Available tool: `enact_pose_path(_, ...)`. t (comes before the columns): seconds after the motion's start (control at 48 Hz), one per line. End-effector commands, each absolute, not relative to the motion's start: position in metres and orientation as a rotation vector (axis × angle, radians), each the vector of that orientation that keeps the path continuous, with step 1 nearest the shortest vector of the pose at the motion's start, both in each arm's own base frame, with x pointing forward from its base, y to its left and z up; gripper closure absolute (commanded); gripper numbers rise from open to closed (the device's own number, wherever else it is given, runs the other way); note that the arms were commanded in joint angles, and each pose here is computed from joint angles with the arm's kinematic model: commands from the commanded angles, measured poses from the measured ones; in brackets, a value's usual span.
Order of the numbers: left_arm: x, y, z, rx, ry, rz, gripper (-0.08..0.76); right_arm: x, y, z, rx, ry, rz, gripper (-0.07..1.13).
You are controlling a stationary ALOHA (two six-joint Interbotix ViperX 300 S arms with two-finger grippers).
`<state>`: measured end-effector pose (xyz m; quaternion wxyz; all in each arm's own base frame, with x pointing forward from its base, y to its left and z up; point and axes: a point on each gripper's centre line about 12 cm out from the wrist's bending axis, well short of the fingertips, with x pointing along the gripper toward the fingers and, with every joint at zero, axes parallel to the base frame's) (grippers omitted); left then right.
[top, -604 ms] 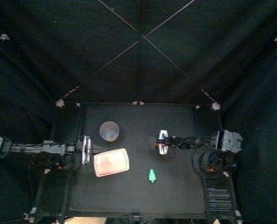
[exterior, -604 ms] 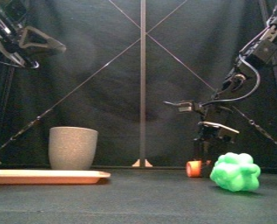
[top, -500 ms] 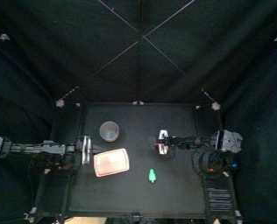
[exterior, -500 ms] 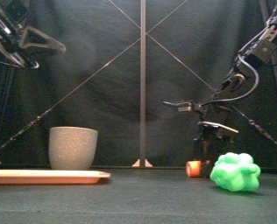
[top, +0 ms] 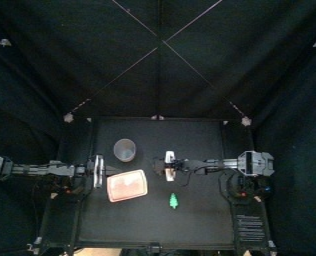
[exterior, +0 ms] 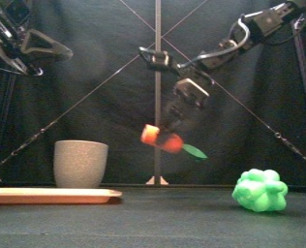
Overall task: Pick the carrot then place it on the pink plate
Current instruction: Place carrot on the pink plate
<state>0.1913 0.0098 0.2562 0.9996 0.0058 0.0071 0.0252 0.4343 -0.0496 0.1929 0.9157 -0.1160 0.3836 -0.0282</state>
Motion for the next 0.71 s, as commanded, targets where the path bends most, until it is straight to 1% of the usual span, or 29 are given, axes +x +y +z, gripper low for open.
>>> enact_pose_path(0.021,0.1924,0.0110,0.2632,0.014,-0.007,0.056,0.707,0.462,-0.035,0.224,-0.236,0.691,-0.039,0.60)
enact_pose_path(0.083,0.1923,0.0119,0.2632,0.015,-0.007,0.061,0.707,0.479,-0.024,0.225,-0.238,0.671,-0.017,0.60)
enact_pose_path(0.229,0.1913,0.0141,0.2644,0.016,-0.013,0.073,0.707,0.512,-0.006,0.218,-0.259,0.653,0.018,0.60)
enact_pose_path(0.312,0.1906,0.0159,0.2653,0.016,-0.018,0.082,0.707,0.527,-0.003,0.212,-0.274,0.653,0.025,0.60)
enact_pose_path(0.417,0.1888,0.0194,0.2655,0.022,-0.017,0.101,0.707,0.542,-0.002,0.206,-0.272,0.650,0.025,0.60)
enact_pose_path(0.5,0.1860,0.0246,0.2652,0.041,-0.008,0.128,0.707,0.551,0.000,0.203,-0.273,0.644,0.027,0.60)
enact_pose_path(0.521,0.1851,0.0258,0.2663,0.046,-0.009,0.135,0.707,0.553,0.001,0.202,-0.272,0.642,0.028,0.60)
enact_pose_path(0.583,0.1829,0.0294,0.2656,0.060,0.005,0.155,0.707,0.560,0.003,0.204,-0.271,0.629,0.029,0.60)
enact_pose_path(0.708,0.1778,0.0367,0.2662,0.070,0.017,0.199,0.707,0.571,0.006,0.205,-0.269,0.610,0.031,0.59)
